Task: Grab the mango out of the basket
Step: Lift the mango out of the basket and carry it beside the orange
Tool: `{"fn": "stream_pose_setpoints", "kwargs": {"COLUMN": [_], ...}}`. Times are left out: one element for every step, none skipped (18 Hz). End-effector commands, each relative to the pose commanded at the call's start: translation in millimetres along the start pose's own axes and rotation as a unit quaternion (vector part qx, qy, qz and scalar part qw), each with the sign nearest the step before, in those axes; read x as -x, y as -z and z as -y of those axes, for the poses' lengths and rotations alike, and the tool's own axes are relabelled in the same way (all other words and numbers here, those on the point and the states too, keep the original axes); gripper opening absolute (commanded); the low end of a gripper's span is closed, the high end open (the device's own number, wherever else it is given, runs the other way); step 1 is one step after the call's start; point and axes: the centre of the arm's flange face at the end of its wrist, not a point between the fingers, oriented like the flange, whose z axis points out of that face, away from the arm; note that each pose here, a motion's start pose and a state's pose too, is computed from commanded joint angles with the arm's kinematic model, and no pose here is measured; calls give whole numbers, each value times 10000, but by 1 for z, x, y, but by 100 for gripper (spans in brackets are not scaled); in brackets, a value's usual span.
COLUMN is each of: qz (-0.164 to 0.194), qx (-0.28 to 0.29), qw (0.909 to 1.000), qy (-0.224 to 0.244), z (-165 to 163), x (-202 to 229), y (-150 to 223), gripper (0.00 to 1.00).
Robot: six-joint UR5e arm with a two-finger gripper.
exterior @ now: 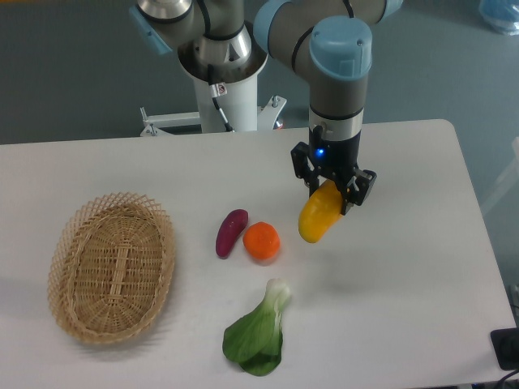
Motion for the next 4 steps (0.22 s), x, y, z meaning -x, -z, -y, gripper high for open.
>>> {"fn": "stream_pose_setpoints", "kwargs": {"qz": [-7,0,16,23], "qx": [3,0,-4,-6], "qw": [10000,10000,10000,10000], "qy": [1,0,6,6], "z": [0,0,-1,-1], "x": [0,0,0,0], "y": [0,1,3,3], "gripper": [56,56,56,56]}}
